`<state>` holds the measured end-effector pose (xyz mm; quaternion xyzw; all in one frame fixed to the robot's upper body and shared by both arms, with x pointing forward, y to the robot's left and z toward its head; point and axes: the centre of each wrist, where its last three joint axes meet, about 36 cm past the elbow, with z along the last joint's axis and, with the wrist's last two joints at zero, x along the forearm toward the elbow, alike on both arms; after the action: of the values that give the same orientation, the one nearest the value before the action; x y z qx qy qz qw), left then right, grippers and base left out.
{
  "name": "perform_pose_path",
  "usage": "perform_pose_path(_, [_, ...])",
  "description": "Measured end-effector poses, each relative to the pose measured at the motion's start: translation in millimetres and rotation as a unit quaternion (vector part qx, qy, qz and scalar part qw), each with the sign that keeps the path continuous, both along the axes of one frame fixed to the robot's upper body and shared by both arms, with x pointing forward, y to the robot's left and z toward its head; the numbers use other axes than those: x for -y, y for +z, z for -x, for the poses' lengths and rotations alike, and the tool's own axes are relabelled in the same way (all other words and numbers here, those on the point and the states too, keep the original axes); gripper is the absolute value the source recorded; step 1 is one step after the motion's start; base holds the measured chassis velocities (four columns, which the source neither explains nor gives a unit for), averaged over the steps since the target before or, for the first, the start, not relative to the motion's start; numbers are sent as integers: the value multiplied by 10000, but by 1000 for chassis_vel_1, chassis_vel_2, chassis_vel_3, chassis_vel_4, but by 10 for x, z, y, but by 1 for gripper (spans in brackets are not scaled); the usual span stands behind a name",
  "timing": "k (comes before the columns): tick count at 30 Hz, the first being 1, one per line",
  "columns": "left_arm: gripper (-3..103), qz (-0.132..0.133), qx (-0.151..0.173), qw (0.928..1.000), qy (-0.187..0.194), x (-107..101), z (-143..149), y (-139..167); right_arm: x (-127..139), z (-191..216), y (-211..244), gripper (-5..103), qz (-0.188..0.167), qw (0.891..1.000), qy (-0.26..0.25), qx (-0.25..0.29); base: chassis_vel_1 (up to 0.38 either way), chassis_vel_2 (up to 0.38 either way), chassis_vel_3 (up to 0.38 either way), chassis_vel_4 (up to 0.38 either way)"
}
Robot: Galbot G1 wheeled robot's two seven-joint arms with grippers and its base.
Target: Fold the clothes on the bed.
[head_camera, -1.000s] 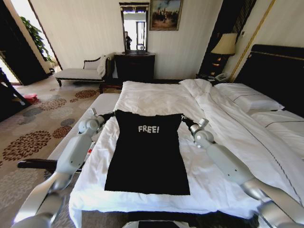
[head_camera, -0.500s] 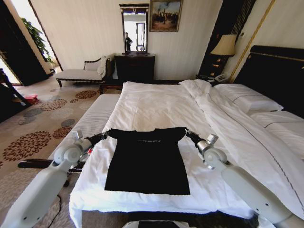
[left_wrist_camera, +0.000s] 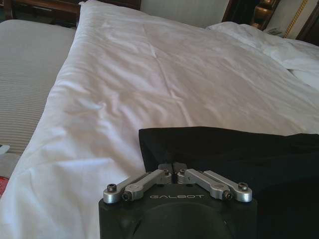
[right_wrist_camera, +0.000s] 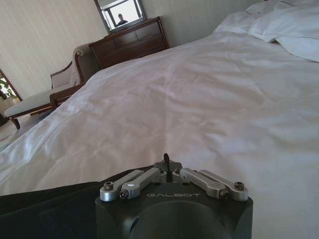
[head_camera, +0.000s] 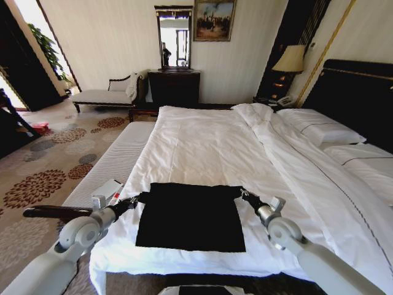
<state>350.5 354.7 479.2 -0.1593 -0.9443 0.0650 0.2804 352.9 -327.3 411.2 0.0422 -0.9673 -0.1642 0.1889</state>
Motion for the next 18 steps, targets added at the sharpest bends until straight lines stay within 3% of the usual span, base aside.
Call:
perform_pose_path(7, [0,-282,-47,9996,47,-55,68,-3,-46,75,-14,0,-54,10000,-43,-45,0,0,0,0])
perform_pose_path(18, [0,-418,-199,9989,35,-6,152,-99,-71,175,-251,0,125,9997,-41,-224,0,0,0,0])
